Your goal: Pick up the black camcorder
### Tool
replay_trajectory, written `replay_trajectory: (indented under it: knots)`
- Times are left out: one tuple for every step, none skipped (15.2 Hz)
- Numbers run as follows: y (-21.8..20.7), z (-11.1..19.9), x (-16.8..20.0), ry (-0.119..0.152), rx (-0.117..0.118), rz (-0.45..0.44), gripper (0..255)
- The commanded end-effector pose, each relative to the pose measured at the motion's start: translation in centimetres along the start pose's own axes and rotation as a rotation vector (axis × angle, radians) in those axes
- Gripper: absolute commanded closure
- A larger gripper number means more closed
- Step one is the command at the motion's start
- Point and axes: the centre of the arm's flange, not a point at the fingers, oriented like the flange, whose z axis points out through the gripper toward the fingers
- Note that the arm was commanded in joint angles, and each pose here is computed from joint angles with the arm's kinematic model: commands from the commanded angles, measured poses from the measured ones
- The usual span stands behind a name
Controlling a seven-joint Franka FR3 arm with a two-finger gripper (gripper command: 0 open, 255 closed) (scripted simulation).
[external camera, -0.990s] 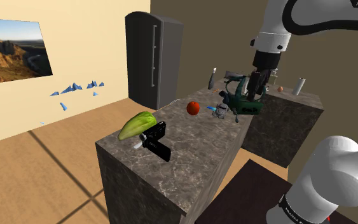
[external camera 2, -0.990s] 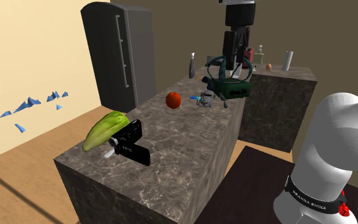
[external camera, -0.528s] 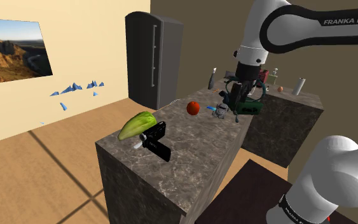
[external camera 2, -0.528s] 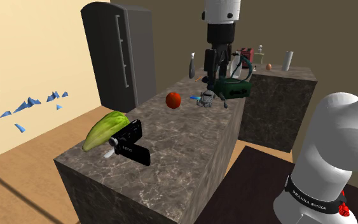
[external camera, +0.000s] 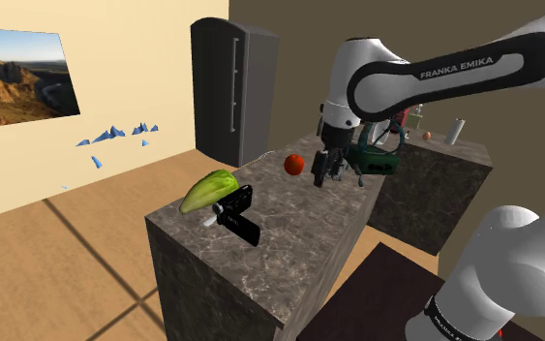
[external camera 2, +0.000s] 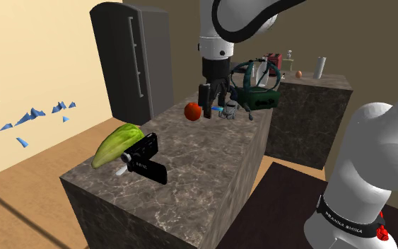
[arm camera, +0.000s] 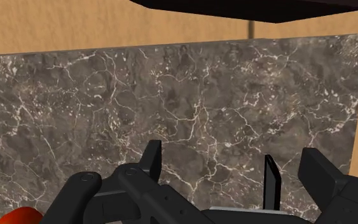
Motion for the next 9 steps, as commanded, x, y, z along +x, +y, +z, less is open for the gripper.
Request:
replay_trajectory:
  knots:
    - [-1.1,1.5,1.8,0.009,0.0,-0.007,0]
    - [-1.6,2.4,2.6,0.013,0.0,-0.011,0]
    - [-2.0,3.2,3.4,0.016,0.0,-0.014,0]
    - [-2.5,4.1,4.2,0.019,0.0,-0.017,0]
    - [-3.1,4.9,5.0,0.023,-0.001,-0.021,0]
    - [-3.6,5.8,5.9,0.026,-0.001,-0.024,0]
    - [-4.1,6.6,6.7,0.03,-0.001,-0.028,0]
    - [-4.6,7.5,7.5,0.033,-0.001,-0.031,0]
    - [-5.1,8.3,8.3,0.037,-0.001,-0.035,0]
